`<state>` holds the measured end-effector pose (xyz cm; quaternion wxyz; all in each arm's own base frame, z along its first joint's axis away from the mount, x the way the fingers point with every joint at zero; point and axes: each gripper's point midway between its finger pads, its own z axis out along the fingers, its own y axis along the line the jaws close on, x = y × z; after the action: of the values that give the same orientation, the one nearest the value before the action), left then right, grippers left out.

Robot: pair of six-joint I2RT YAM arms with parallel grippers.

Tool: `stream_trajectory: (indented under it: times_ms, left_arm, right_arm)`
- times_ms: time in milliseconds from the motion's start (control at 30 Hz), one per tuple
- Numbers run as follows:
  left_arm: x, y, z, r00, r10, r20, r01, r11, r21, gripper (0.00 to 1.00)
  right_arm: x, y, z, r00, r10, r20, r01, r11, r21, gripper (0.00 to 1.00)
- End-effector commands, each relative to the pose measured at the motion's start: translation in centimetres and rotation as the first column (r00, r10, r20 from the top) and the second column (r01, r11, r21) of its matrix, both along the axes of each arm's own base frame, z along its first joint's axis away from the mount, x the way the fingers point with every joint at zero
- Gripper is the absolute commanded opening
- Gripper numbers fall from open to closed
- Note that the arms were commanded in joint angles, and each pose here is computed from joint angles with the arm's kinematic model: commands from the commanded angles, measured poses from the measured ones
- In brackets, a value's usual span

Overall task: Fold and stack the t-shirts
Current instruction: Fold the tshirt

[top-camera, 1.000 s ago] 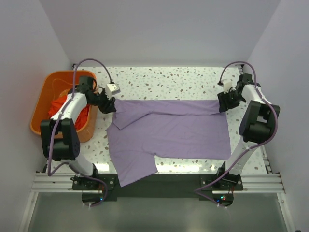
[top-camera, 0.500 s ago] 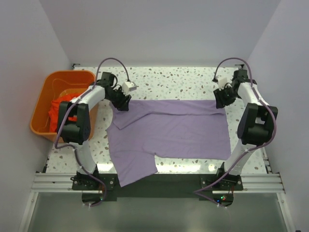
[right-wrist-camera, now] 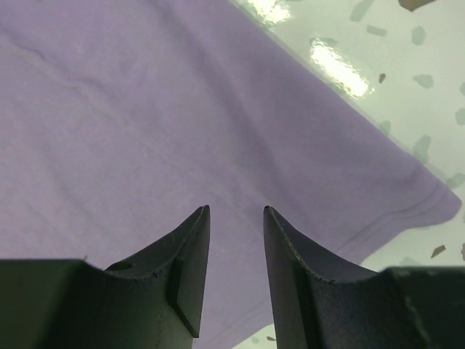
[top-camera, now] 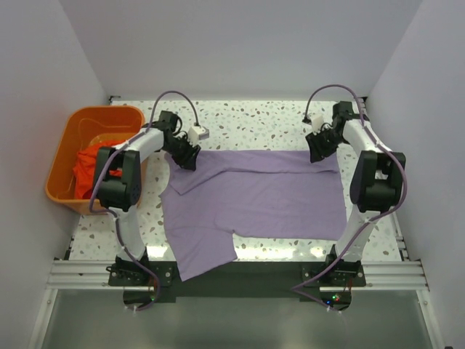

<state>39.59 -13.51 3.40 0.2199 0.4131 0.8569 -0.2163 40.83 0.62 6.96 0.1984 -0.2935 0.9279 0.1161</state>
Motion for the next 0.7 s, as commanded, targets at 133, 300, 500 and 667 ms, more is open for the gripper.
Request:
stream_trajectory:
  times_ms: [133,300,500,667]
  left_arm:
    - [-0.6,-0.3,-1.1,0.999,0.000,-0.048,0.000,1.000,0.012,0.40]
    - [-1.1,-0.8,-0.1,0.999,-0.027,-0.041,0.026,1.000,-0.010,0.27]
    - [-1.6,-1.6,3.1,0.998,-0.066,0.018,0.067,0.996,-0.064,0.09]
    - [-2.5,-1.8,3.7,0.996,-0.084,0.028,0.085,0.995,-0.059,0.13]
  right_arm:
    - [0.7,0.4,0.4,1.000,0.004,0.002,-0.004,1.000,0.011,0.38]
    - [0.9,0.2,0.5,1.000,0.004,0.012,-0.004,1.000,0.002,0.38]
    - [0.8,0.2,0.3,1.000,0.008,0.008,-0.008,1.000,0.000,0.37]
    - [0.8,0.1,0.2,1.000,0.006,0.005,-0.006,1.000,-0.003,0.37]
